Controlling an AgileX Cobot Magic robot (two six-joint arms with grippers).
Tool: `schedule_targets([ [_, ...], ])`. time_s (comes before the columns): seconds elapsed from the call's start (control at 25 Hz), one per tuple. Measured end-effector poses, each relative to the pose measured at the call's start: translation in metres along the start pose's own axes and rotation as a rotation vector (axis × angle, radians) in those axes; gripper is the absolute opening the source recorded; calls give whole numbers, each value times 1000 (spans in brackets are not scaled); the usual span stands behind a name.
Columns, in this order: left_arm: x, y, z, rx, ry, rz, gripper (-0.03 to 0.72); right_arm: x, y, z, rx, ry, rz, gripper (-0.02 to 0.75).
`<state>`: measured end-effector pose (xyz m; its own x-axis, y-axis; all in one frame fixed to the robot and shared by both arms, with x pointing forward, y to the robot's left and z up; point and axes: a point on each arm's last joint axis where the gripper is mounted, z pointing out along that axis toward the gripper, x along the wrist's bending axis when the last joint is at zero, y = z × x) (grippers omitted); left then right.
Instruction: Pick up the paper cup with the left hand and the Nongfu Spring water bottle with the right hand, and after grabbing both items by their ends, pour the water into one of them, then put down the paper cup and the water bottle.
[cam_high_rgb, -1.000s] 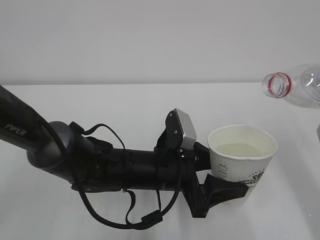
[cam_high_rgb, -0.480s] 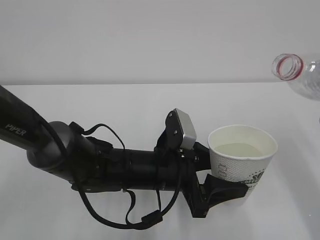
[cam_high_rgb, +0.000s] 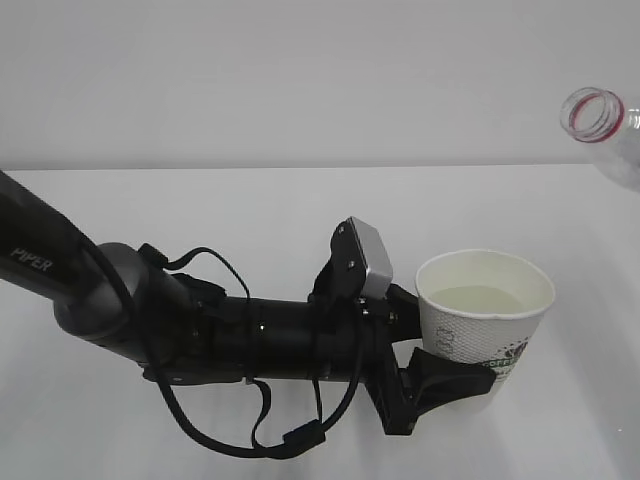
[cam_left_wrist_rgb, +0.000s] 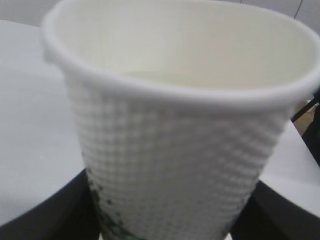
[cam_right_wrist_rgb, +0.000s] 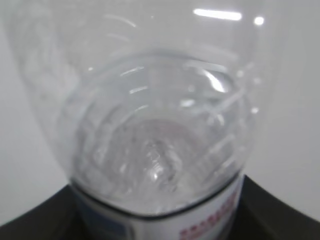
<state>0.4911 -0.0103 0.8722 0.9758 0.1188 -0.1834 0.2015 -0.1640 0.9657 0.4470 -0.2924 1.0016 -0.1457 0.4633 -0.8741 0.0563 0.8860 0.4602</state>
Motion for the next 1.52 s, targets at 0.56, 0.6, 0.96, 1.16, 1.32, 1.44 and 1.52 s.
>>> schedule_targets([
  [0.56, 0, 0, 0, 0, 4, -2, 498, 0, 0, 0, 0, 0, 451, 440],
  [0.6, 0, 0, 0, 0, 4, -2, 498, 0, 0, 0, 0, 0, 483, 440],
  [0.96, 0, 0, 0, 0, 4, -2, 498, 0, 0, 0, 0, 0, 663, 440],
  [1.16, 0, 0, 0, 0, 4, -2, 498, 0, 0, 0, 0, 0, 807, 440],
  [1.32, 0, 0, 0, 0, 4, -2, 498, 0, 0, 0, 0, 0, 895, 440],
  [1.44, 1, 0, 0, -2, 7, -4, 498, 0, 0, 0, 0, 0, 949, 440],
  [1.52, 2, 1, 0, -8, 17, -10, 498, 0, 0, 0, 0, 0, 968, 440],
])
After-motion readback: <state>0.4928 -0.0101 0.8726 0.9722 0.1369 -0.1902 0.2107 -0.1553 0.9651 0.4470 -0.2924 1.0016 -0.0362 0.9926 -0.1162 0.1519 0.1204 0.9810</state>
